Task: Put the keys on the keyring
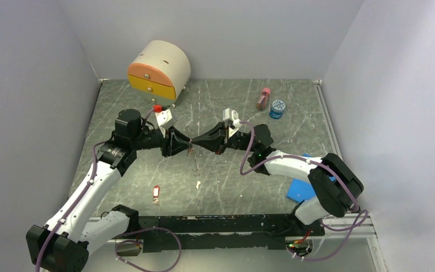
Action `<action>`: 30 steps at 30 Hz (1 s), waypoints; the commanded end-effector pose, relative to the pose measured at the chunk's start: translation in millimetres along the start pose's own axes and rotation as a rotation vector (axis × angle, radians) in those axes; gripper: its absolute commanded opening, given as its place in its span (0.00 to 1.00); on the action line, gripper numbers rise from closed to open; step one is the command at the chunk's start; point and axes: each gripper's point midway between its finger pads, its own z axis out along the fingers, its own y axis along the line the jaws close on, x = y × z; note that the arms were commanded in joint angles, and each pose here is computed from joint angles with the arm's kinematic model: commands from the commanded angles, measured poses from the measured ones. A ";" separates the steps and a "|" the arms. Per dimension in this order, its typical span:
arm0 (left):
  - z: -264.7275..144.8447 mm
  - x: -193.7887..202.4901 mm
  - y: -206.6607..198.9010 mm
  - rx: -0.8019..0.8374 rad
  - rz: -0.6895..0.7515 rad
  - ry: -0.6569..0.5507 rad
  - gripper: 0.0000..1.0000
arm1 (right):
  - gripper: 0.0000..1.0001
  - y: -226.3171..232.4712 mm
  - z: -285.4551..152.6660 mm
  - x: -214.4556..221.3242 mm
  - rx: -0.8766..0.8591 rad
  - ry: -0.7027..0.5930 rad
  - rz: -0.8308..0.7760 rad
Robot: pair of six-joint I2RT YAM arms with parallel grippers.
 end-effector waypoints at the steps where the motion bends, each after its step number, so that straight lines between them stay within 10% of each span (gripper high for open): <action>1: -0.1 -16.9 -0.6 0.013 0.063 -0.032 0.34 | 0.00 8.8 3.7 -33.7 -0.033 -0.088 -0.071; 13: -2.2 -22.5 -8.7 0.046 0.089 -0.055 0.03 | 0.00 5.6 3.1 -26.1 -0.027 -0.067 -0.052; 20: -13.1 -13.3 -1.2 -0.026 0.096 0.056 0.03 | 0.45 -5.0 -8.1 -22.6 0.048 -0.048 -0.075; 30: -31.3 10.7 9.3 -0.057 0.071 0.347 0.03 | 0.52 -11.0 -12.3 -6.7 0.044 0.058 -0.105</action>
